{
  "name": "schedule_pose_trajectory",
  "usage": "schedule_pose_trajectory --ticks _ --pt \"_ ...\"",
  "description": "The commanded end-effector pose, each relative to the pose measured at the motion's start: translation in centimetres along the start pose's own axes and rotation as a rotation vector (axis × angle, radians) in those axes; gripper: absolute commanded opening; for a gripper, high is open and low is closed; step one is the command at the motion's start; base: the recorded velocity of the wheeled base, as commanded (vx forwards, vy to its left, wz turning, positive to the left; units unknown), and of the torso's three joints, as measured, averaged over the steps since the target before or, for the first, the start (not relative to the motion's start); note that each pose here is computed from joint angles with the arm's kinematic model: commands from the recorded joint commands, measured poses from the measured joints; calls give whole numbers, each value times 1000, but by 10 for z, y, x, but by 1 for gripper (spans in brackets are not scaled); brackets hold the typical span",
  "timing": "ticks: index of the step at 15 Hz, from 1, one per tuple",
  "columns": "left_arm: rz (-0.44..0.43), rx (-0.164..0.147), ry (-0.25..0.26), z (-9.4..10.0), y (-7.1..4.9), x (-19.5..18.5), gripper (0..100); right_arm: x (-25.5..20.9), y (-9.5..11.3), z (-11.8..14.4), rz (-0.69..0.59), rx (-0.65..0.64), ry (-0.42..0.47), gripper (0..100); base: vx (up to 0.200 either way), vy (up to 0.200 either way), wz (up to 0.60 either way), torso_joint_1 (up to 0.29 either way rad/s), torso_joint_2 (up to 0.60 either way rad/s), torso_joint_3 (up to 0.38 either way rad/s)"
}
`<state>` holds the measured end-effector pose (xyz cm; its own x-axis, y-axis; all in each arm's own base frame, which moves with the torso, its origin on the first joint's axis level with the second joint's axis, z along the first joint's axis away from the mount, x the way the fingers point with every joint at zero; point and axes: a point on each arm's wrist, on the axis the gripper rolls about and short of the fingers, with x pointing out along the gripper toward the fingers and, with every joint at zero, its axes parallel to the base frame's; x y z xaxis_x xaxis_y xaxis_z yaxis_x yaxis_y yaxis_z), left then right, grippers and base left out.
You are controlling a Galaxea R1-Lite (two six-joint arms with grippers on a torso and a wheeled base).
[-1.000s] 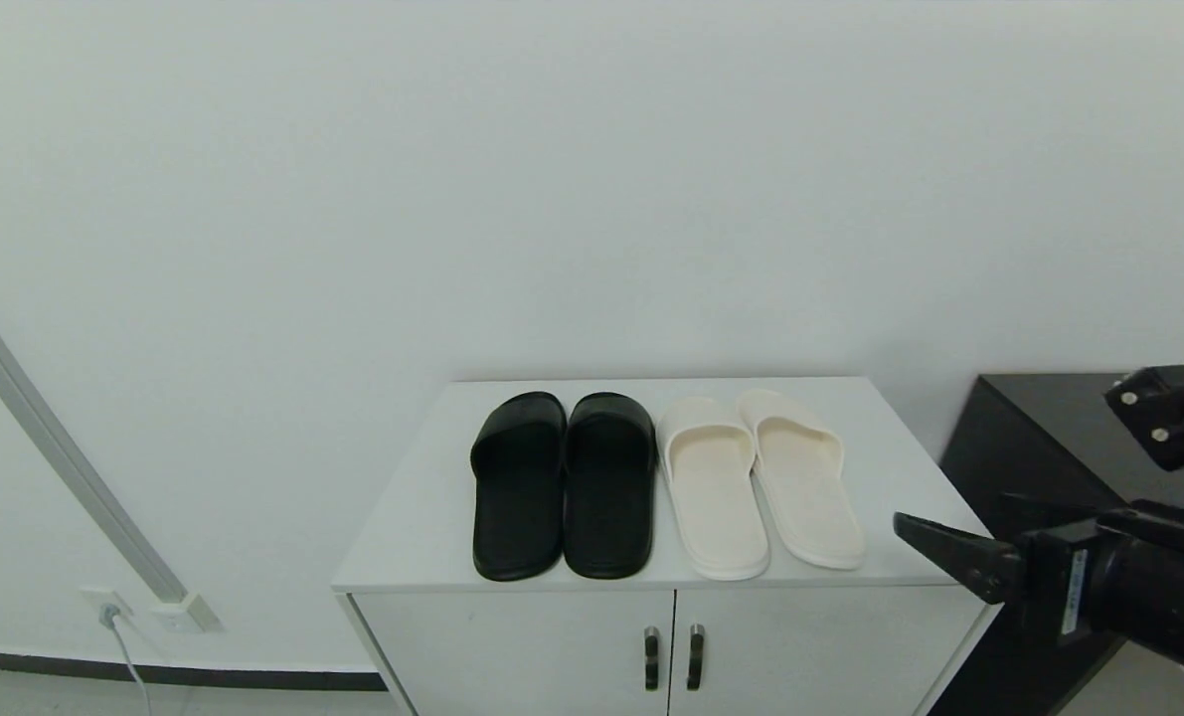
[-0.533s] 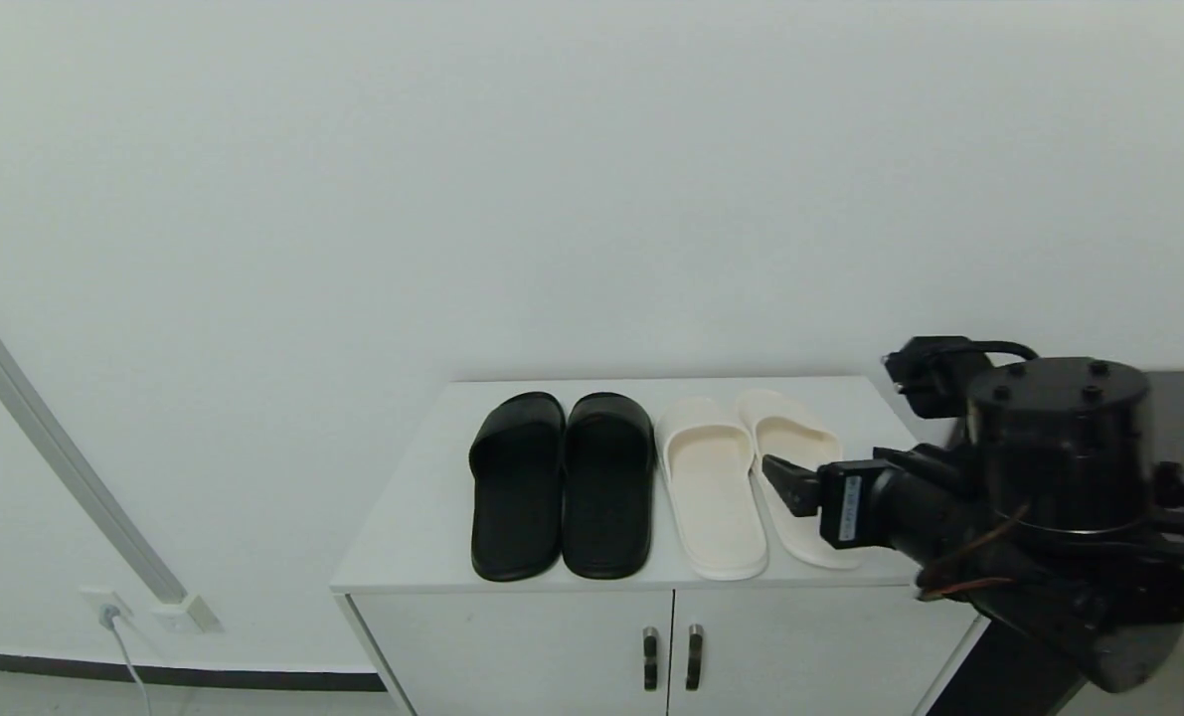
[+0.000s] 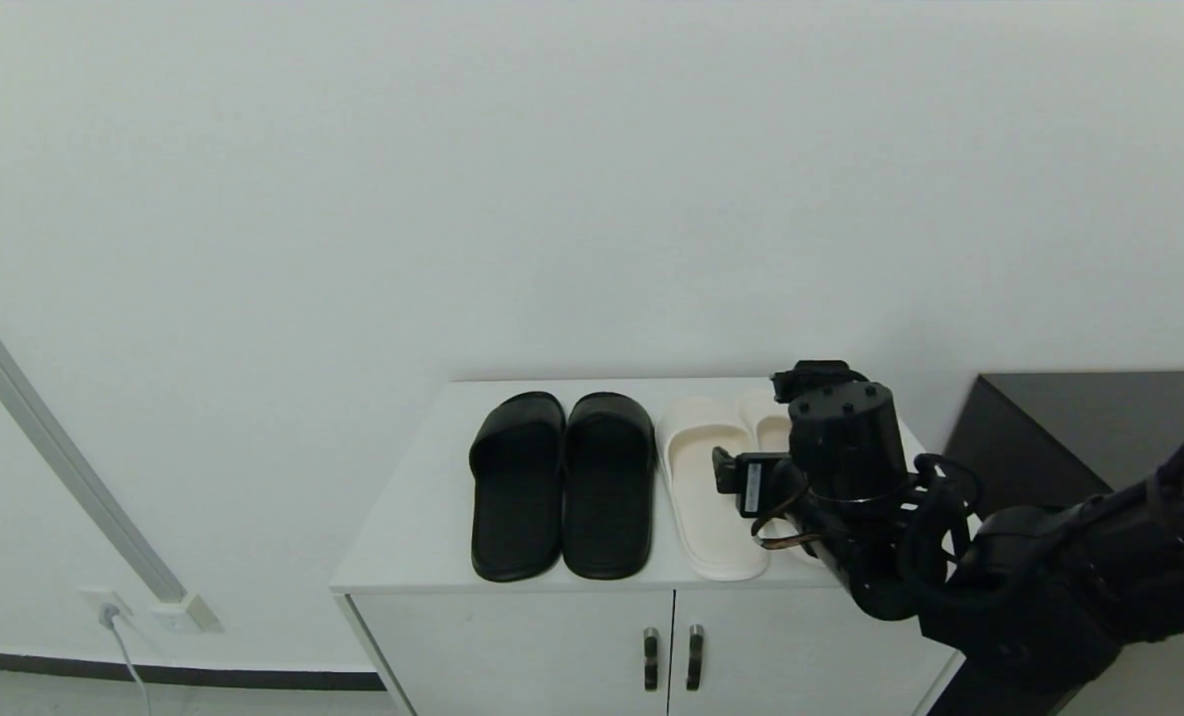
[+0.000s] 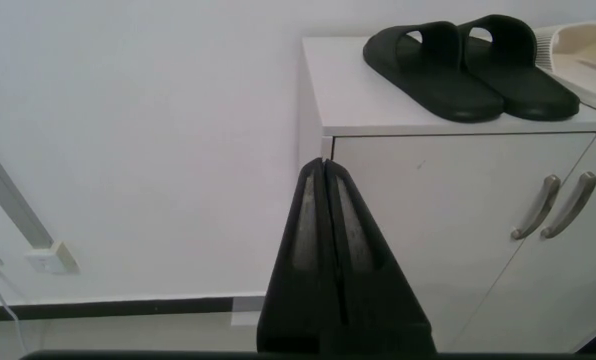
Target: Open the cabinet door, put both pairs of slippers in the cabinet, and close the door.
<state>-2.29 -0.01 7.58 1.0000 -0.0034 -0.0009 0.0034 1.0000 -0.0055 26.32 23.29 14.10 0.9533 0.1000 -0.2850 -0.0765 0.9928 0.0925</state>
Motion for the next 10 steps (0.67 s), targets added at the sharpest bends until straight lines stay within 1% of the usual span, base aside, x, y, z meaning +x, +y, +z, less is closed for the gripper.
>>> schedule_pose_trajectory --ticks 1,3,4,6,10 --pt "0 -1 1 0 0 0 0 17 -1 -8 -19 -18 7 100 0 0 0 0 0 0" --pt "0 -1 1 0 0 0 0 27 -2 -9 -18 -45 -28 100 0 0 0 0 0 0" --pt "0 -1 1 0 0 0 0 33 0 -10 8 -70 -73 100 0 0 0 0 0 0" --pt "0 -1 1 0 0 0 0 40 -1 -13 13 -90 -74 100 0 0 0 0 0 0" --pt "0 -1 1 0 0 0 0 46 -2 -16 13 -89 -66 100 0 0 0 0 0 0"
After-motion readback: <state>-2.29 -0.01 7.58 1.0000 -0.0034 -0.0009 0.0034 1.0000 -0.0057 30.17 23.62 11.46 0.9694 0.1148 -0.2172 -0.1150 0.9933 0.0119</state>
